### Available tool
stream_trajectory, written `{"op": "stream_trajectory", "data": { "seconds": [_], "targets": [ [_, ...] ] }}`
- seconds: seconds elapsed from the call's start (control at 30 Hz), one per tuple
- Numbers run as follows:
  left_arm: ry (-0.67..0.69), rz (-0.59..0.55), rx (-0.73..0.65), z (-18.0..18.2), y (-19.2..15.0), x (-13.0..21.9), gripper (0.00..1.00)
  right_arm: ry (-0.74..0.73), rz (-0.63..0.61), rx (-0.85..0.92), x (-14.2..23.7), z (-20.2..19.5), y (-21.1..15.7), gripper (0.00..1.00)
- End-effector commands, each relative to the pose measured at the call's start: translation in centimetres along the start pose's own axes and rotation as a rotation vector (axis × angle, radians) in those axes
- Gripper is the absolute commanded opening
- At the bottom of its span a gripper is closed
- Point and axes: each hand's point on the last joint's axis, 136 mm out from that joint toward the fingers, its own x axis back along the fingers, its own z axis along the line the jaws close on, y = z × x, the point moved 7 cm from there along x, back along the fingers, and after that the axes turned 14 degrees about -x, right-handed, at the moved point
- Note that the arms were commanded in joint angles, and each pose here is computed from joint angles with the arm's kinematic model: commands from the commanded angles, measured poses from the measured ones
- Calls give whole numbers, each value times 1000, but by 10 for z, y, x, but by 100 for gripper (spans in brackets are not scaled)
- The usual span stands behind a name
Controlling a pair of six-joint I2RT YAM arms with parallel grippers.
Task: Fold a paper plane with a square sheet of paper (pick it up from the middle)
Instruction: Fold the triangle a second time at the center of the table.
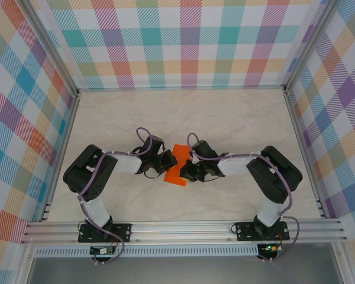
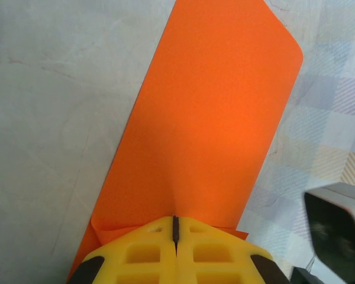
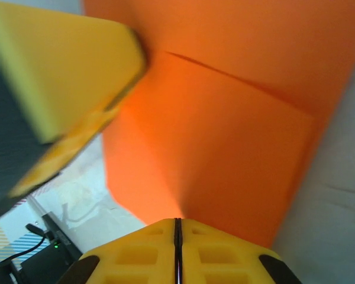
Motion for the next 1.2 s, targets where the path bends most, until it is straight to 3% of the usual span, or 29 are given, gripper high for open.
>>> {"op": "stream_trajectory", "data": {
  "seconds": [0.0, 0.23, 0.47, 0.63, 1.17],
  "targets": [
    [109, 82, 42, 24, -20, -6, 0, -43, 11, -34, -5, -20, -4, 8],
    [61, 69, 16, 11, -13, -2, 0, -121, 14, -51, -4, -42, -10, 7],
    [-8, 37, -29, -15, -3, 16, 6, -142, 7, -53, -4, -42, -9, 7],
    [-27, 28, -46, -23, -6, 27, 3, -149, 1, -48, -3, -40, -7, 7],
    [48, 105, -32, -6, -34, 4, 0, -151, 2, -49, -4, -40, -7, 7]
  ]
}}
